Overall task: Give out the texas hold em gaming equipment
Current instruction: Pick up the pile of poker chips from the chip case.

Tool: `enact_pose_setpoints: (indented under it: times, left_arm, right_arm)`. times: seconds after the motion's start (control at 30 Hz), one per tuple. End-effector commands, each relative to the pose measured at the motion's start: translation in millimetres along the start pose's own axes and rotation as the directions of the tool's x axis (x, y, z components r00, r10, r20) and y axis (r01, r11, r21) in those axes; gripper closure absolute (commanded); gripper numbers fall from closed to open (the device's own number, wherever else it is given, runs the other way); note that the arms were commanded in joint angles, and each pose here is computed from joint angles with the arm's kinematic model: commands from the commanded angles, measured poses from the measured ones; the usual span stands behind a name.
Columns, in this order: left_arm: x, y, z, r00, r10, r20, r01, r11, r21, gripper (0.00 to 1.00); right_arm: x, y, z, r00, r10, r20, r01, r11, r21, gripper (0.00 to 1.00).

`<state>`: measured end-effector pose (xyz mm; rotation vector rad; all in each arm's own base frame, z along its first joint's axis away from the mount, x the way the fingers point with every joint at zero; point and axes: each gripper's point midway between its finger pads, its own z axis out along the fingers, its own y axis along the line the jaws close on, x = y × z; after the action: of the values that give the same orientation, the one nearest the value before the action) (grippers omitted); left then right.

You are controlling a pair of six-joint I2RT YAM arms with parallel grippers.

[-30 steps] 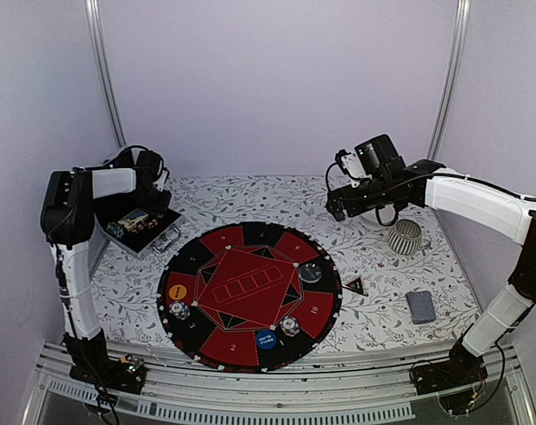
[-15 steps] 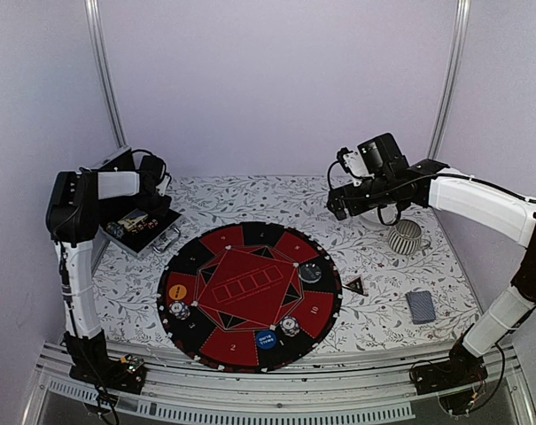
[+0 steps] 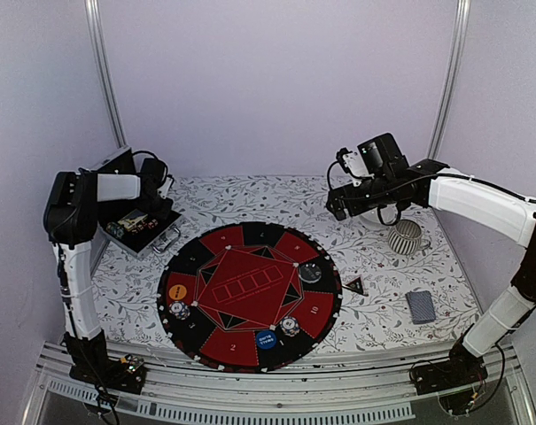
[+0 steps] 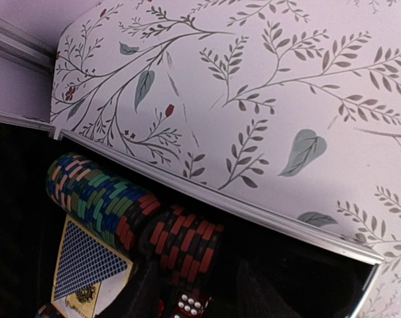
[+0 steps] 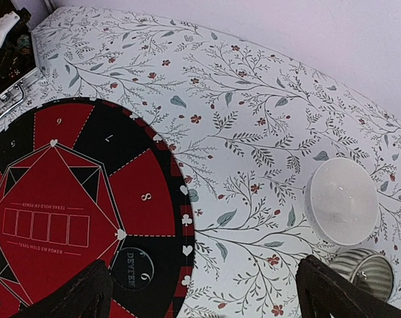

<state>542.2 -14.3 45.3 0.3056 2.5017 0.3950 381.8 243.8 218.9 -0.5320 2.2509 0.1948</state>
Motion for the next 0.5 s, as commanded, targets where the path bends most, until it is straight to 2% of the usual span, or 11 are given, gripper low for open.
enact_pose_setpoints:
  times: [0.0, 0.13, 0.47]
  left_arm:
    - [-3.8, -7.0, -12.5, 0.999, 0.02, 0.024, -0.021, 1.0, 0.013, 0.57]
    - [-3.0, 2.0, -4.9, 0.999, 0.041, 0.007, -0.041, 0.998, -0.04, 0.55]
    - [-11.1, 6.1, 8.3, 0.999, 0.054, -0.007, -0.054, 0.998, -0.044, 0.51]
  right_arm:
    - [-3.0, -3.5, -7.5, 1.0, 0.008, 0.014, -0.008, 1.0, -0.002, 0.01]
    - [-2.6, -3.5, -6.4, 1.0, 0.005, 0.012, -0.005, 1.0, -0.003, 0.01]
    - [-1.3, -4.4, -8.8, 1.0, 0.003, 0.007, -0.003, 1.0, 0.002, 0.01]
